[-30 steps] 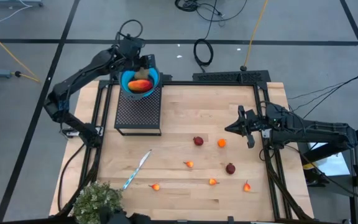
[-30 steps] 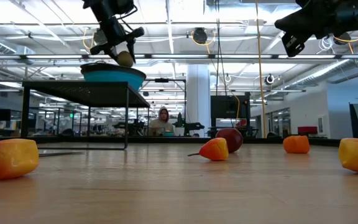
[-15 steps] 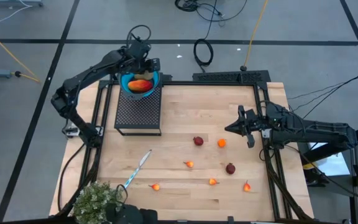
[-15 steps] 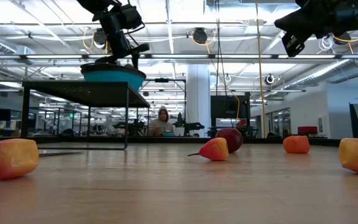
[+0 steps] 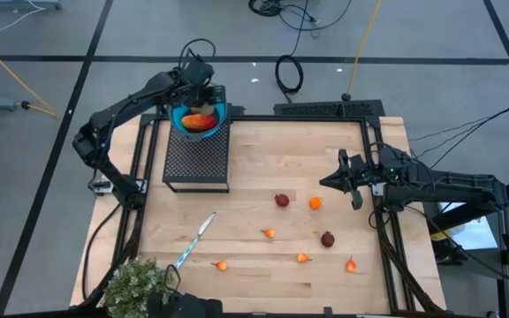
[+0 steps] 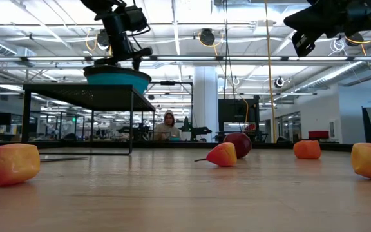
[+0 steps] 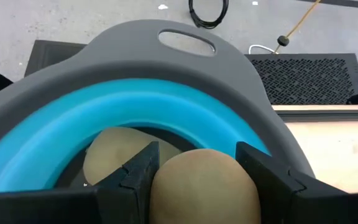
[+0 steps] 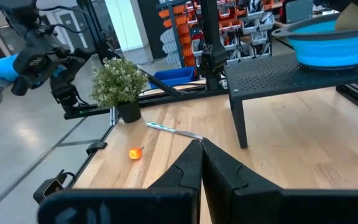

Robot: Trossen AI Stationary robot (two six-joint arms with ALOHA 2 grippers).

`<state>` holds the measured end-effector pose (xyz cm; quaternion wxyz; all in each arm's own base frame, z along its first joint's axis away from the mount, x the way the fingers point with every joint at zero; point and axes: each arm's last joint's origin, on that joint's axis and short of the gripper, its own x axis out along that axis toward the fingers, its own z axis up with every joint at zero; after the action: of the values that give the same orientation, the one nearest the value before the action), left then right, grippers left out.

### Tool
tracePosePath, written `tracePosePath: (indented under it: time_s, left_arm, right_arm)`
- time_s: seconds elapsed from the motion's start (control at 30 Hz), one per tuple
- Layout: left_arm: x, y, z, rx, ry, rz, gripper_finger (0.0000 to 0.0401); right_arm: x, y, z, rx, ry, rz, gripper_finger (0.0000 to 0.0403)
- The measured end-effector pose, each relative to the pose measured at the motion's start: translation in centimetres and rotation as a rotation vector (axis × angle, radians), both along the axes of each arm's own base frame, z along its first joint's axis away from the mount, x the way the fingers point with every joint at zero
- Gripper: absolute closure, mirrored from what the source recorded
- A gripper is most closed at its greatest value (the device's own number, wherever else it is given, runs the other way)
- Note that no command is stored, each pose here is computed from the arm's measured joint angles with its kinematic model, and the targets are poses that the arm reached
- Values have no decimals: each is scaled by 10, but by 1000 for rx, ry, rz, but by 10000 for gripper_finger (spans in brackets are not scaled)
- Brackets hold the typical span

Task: Pick & Place Fruit
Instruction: Put the brown kiwi into the blue strainer bowl on the shelf

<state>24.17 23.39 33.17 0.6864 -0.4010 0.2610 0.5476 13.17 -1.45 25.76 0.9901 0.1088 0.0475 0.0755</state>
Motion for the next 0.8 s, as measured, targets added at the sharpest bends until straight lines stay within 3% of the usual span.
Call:
tracePosePath:
  time_s: [0.53,0.8]
  left_arm:
    - [10,-8,1,14,-30,-9,218]
    - [13,-12,2,31,-15,-7,174]
  right_arm:
    - [0,0,0,0,0,0,403]
    - [0,0,0,0,0,0,403]
